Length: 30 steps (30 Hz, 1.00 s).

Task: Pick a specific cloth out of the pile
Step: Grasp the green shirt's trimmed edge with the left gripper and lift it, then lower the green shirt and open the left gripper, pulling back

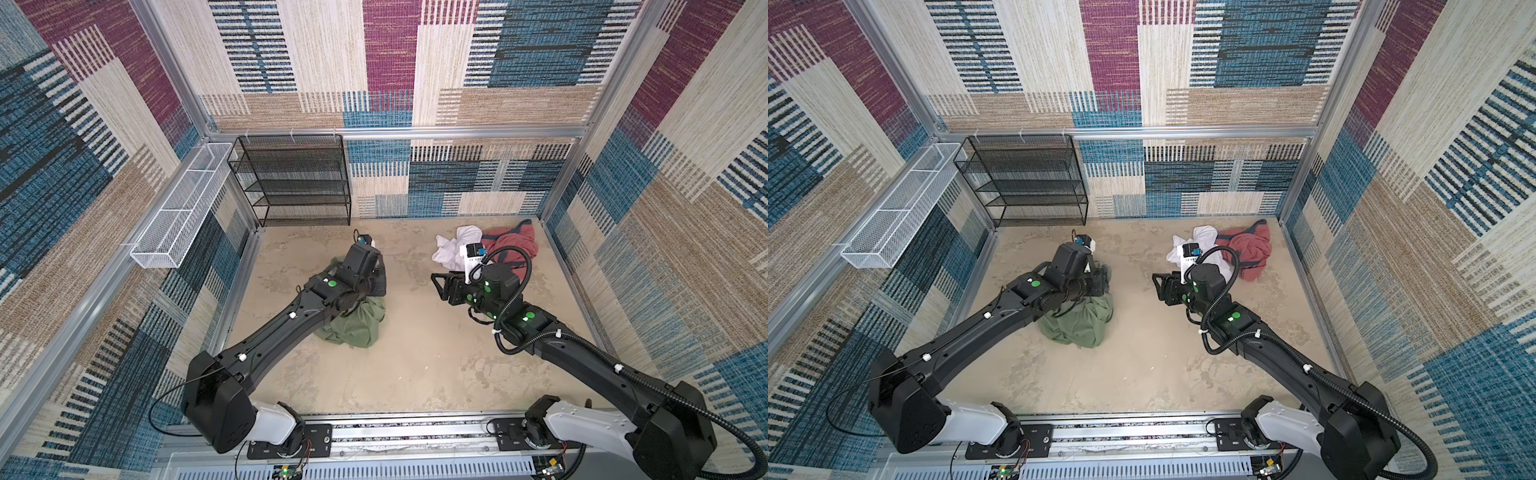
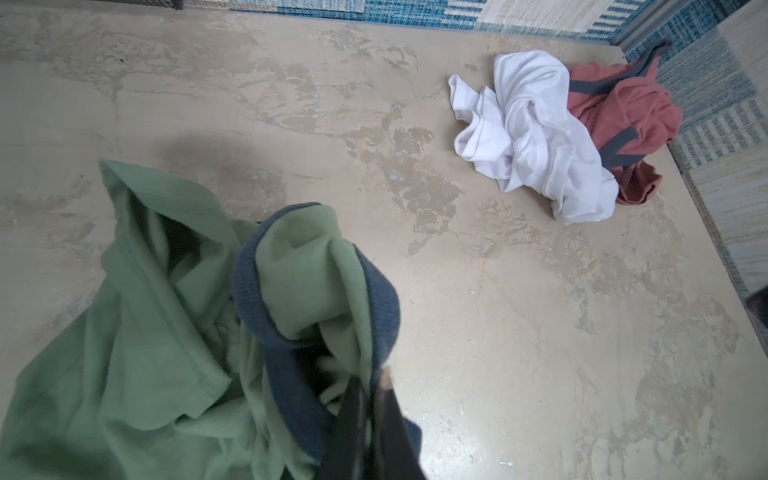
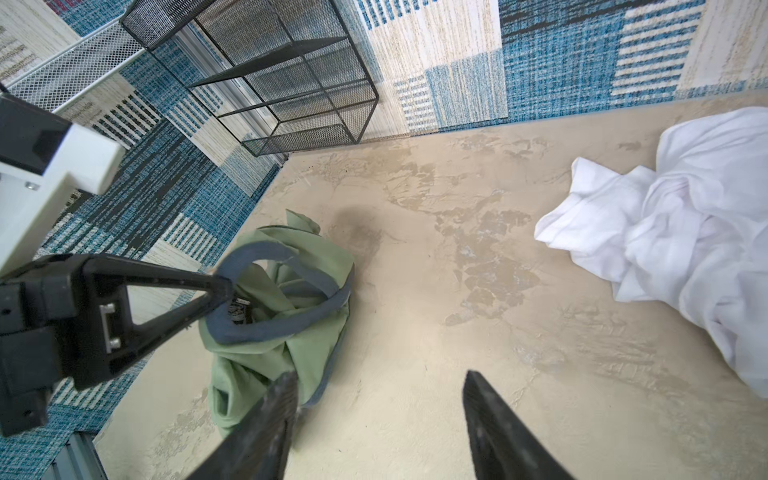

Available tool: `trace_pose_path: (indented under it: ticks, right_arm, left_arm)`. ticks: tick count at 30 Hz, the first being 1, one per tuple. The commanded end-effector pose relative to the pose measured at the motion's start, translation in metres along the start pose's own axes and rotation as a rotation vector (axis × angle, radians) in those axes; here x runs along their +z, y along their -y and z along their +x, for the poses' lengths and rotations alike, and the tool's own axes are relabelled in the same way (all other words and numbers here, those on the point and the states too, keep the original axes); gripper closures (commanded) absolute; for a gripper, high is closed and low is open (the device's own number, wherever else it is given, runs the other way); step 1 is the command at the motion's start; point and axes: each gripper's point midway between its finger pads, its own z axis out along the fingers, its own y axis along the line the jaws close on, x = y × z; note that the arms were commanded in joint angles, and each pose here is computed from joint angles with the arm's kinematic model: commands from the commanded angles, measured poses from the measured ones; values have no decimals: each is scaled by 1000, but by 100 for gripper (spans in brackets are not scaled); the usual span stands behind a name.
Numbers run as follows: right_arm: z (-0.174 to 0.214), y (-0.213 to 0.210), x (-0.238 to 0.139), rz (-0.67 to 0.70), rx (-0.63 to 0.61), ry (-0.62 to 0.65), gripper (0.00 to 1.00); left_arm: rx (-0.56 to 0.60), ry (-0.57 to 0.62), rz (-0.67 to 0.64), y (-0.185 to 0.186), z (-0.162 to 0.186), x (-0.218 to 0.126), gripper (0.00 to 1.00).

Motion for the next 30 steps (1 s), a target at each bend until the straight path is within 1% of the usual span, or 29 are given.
trace_pose_path:
  ticks: [1, 8, 13, 21, 30]
  right_arm:
    - [-7, -6, 0, -28, -2, 28, 34]
    - [-9, -10, -3, -53, -7, 41, 34]
    - [-12, -16, 3, -66, -17, 20, 34]
    - [-2, -16, -1, -86, -2, 4, 34]
    - [19, -11, 3, -82, 23, -51, 35]
  left_arm:
    - [-18, 0, -19, -22, -1, -8, 100]
    - [-71, 42, -78, -63, -8, -29, 100]
    - [-118, 53, -132, -94, -5, -33, 100]
    - [-221, 15, -210, -147, 12, -20, 100]
    - [-339, -32, -231, -185, 37, 6, 100]
